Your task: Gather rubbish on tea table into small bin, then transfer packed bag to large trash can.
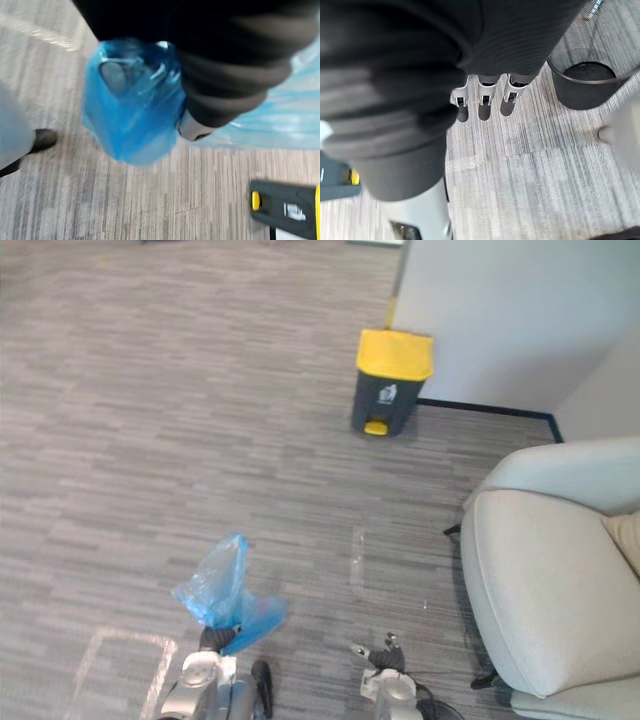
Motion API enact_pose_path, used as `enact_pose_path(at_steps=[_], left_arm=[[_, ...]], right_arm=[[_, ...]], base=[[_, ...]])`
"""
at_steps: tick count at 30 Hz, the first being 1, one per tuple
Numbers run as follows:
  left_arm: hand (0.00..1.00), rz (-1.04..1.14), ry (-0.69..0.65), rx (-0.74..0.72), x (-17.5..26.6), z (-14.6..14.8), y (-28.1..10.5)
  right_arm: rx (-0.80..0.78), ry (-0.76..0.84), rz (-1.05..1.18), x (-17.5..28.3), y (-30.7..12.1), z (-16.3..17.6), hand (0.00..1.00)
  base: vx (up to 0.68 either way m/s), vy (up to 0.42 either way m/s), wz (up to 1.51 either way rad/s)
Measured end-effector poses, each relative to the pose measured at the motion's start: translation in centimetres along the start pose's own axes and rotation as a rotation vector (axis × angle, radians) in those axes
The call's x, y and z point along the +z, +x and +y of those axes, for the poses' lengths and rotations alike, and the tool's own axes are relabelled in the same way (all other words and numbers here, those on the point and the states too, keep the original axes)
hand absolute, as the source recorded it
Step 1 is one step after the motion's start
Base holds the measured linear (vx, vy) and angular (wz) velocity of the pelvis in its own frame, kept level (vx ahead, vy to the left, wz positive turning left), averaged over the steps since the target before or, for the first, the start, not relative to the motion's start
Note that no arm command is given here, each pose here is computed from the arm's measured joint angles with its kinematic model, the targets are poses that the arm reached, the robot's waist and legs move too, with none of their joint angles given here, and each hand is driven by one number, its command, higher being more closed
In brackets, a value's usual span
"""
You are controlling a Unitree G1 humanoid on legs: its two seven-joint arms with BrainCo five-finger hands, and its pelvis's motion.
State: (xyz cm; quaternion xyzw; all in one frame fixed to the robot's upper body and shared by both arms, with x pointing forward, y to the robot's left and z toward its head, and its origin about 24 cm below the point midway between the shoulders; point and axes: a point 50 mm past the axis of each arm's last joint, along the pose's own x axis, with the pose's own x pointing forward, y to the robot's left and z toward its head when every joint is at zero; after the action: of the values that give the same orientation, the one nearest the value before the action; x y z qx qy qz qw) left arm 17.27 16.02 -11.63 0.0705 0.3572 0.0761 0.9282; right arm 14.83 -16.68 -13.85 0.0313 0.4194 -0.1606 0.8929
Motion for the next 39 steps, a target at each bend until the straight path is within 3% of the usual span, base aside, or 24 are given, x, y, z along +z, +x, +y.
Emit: enact_pose_path(at_steps=[8,16,23,29,39], left_arm=[[1.00,0.034,0.023,0.010,-0.5,0.6,0.3],[1.00,0.017,-0.022,-0.025,-0.2,-1.0,-0.2],[1.00,0.013,-0.077,-0.015,-0.2,-1.1,-0.5],[1.00,0.036,-0.030,-0.017,-0.5,-0.8,-0.2],[1.00,0.053,0.010,-0.033,-0.7,-0.9,-0.1]], right_arm=[[-0.006,-0.014,0.006,0.3,0.4,-0.3,0.00],[-0.036,-0.007,0.027,0.0,0.5,-1.3,0.00],[-0.037,0.003,0.045,-0.3,0.4,-1.1,0.00],[-0.050,0.002,0.101,-2.1,-0.2,-1.3,0.00],[-0.047,0.012,0.011,0.1,0.3,-1.2,0.00]], base=[[0.39,-0.064,0.11],[0.49,-0.147,-0.09],[0.36,0.141,-0.60],[0.42,0.249,-0.41],[0.35,0.003,0.10]])
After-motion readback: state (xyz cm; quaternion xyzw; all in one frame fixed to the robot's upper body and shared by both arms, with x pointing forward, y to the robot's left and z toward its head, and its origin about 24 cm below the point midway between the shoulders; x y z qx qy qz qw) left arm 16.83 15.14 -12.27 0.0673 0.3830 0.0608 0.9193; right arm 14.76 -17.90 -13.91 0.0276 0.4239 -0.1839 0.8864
